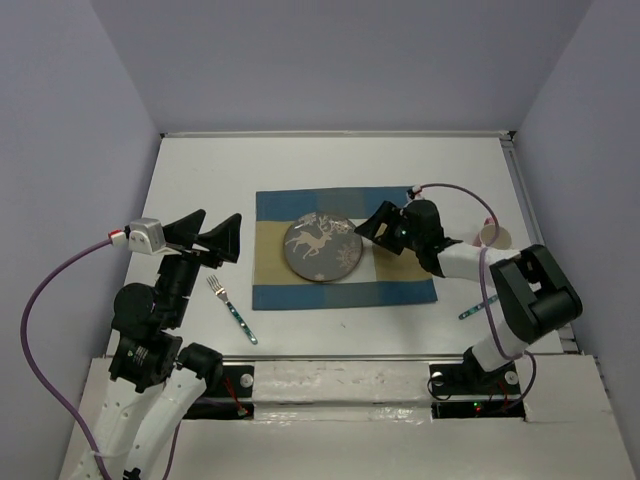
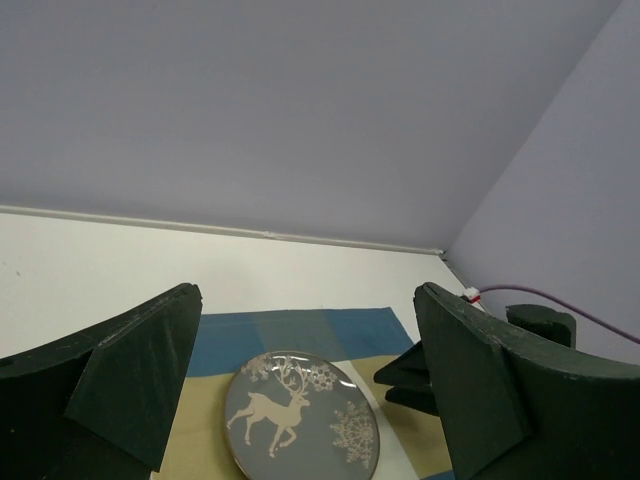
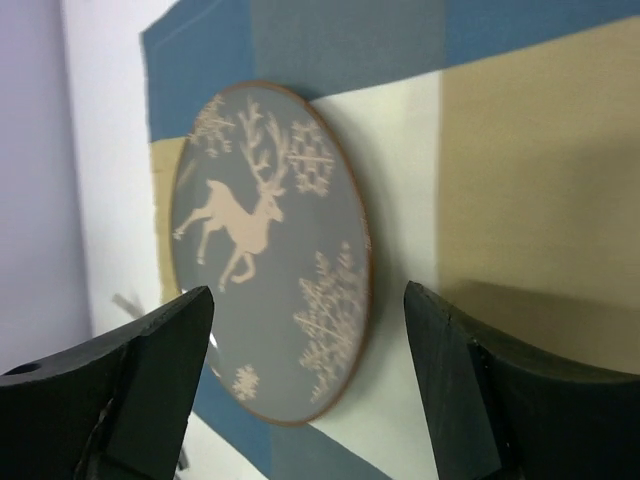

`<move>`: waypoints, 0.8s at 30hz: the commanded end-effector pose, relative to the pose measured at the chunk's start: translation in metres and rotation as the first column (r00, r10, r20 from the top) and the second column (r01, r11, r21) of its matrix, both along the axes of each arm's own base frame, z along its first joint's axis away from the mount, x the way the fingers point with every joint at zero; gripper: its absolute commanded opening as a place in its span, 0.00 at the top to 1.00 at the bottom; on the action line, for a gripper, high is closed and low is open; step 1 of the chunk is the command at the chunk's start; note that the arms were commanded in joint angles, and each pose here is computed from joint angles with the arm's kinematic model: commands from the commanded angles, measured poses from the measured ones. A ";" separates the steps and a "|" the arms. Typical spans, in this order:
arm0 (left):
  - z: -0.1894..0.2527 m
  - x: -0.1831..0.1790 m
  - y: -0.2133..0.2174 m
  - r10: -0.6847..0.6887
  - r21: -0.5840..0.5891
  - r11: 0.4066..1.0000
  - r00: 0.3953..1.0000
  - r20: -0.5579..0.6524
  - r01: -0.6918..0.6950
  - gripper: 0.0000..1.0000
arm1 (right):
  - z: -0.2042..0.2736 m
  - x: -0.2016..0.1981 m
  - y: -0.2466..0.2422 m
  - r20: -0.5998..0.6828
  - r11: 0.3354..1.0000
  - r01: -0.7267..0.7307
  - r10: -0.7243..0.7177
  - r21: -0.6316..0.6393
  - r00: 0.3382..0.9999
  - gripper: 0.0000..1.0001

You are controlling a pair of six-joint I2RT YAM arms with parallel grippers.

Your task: Set the dinner table for one person

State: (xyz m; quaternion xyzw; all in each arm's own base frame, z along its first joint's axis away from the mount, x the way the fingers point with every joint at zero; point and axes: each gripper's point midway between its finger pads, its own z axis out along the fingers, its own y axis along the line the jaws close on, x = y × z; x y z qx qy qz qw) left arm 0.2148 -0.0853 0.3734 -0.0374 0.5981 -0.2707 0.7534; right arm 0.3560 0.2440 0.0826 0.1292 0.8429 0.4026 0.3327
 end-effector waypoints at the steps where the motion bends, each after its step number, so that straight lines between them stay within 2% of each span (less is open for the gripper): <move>1: 0.014 -0.004 0.001 -0.002 -0.016 1.000 0.998 0.057 0.003 0.01 | 0.017 0.004 -0.040 0.085 0.976 0.122 -0.108 -0.182 0.991 0.18; 2: 0.013 -0.003 0.001 -0.001 -0.016 1.000 0.998 0.055 0.002 0.01 | 0.041 0.004 -0.049 0.156 0.968 0.149 -0.119 -0.204 0.981 0.20; 4: 0.013 -0.004 0.000 -0.007 -0.016 1.000 0.998 0.055 0.008 0.01 | 0.055 0.005 -0.083 0.198 0.907 0.270 -0.215 -0.322 0.956 0.26; 5: 0.014 -0.004 0.000 -0.010 -0.015 1.000 0.998 0.057 0.010 0.01 | 0.079 0.004 -0.097 0.268 0.878 0.318 -0.230 -0.358 0.936 0.29; 6: 0.014 -0.005 -0.001 -0.014 -0.015 1.000 0.998 0.059 0.015 0.01 | 0.085 0.001 -0.128 0.282 0.790 0.410 -0.308 -0.456 0.909 0.33; 8: 0.015 -0.007 -0.002 -0.022 -0.016 1.000 0.998 0.063 0.023 0.01 | 0.102 -0.004 -0.165 0.334 0.670 0.503 -0.377 -0.546 0.864 0.38; 9: 0.015 -0.007 -0.003 -0.023 -0.016 1.000 0.998 0.062 0.024 0.01 | 0.114 -0.008 -0.192 0.381 0.575 0.580 -0.438 -0.577 0.814 0.40; 12: 0.016 -0.010 -0.004 -0.035 -0.016 0.999 0.997 0.068 0.036 0.01 | 0.119 -0.020 -0.239 0.378 0.460 0.623 -0.519 -0.632 0.767 0.42; 16: 0.017 -0.012 -0.007 -0.049 -0.016 0.999 0.996 0.069 0.051 0.01 | 0.111 -0.022 -0.279 0.343 0.402 0.631 -0.585 -0.664 0.735 0.41; 21: 0.017 -0.014 -0.011 -0.069 -0.016 0.997 0.995 0.071 0.070 0.01 | 0.112 -0.010 -0.302 0.325 0.370 0.616 -0.603 -0.696 0.729 0.41; 24: 0.018 -0.016 -0.010 -0.067 -0.019 0.997 0.995 0.077 0.069 0.01 | 0.105 -0.002 -0.315 0.289 0.374 0.589 -0.609 -0.716 0.738 0.42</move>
